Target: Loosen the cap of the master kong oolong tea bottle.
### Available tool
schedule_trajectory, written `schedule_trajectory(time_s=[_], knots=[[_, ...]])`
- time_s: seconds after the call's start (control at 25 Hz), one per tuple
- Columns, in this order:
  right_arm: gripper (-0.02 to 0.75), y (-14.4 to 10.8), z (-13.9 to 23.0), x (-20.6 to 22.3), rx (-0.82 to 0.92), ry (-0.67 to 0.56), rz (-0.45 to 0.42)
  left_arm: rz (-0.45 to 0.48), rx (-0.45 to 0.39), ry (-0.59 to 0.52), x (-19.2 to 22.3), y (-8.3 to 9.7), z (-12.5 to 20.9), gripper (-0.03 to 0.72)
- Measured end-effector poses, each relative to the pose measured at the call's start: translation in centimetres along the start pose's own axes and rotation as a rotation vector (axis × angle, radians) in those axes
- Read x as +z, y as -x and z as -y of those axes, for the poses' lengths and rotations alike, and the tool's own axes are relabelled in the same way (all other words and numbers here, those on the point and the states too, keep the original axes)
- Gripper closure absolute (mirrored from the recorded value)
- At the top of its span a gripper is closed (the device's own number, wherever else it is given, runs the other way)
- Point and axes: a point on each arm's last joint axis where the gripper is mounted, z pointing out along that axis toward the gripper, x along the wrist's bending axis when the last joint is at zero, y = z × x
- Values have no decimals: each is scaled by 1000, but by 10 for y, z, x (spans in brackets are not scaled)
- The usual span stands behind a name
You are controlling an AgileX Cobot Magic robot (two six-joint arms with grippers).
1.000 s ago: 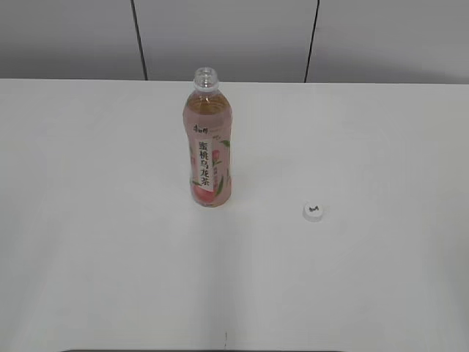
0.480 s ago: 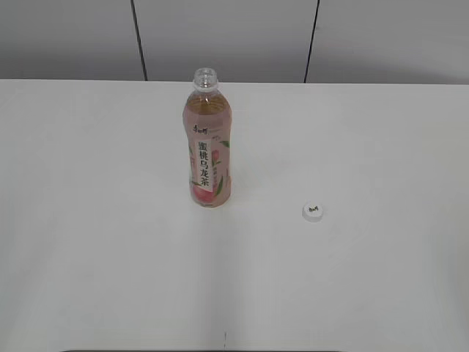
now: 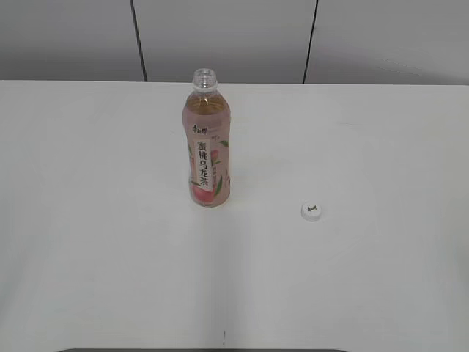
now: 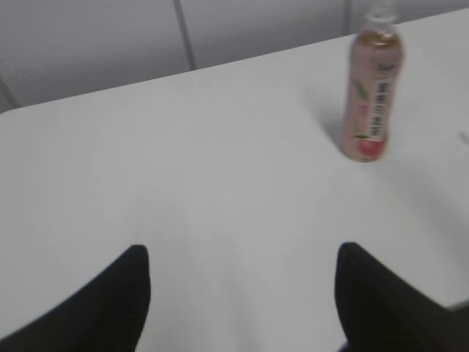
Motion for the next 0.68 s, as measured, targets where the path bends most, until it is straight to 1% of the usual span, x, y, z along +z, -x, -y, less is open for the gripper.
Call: schedule_trajectory(time_s=[0.04, 0.08, 0.12, 0.16, 0.44, 0.68], knots=[[318, -1, 0, 0, 31, -5, 57, -59, -23, -2, 0, 1, 0, 209], [318, -1, 0, 0, 52, -9, 97, -98, -38, -2, 0, 1, 0, 209], [318, -1, 0, 0, 70, -12, 132, -126, -49, -3, 0, 2, 0, 209], [318, -1, 0, 0, 79, -14, 149, -138, -54, -3, 0, 2, 0, 209], [318, -2, 0, 0, 84, -15, 158, -146, -57, -4, 0, 2, 0, 235], [318, -2, 0, 0, 84, -15, 158, -146, -57, -4, 0, 2, 0, 239]])
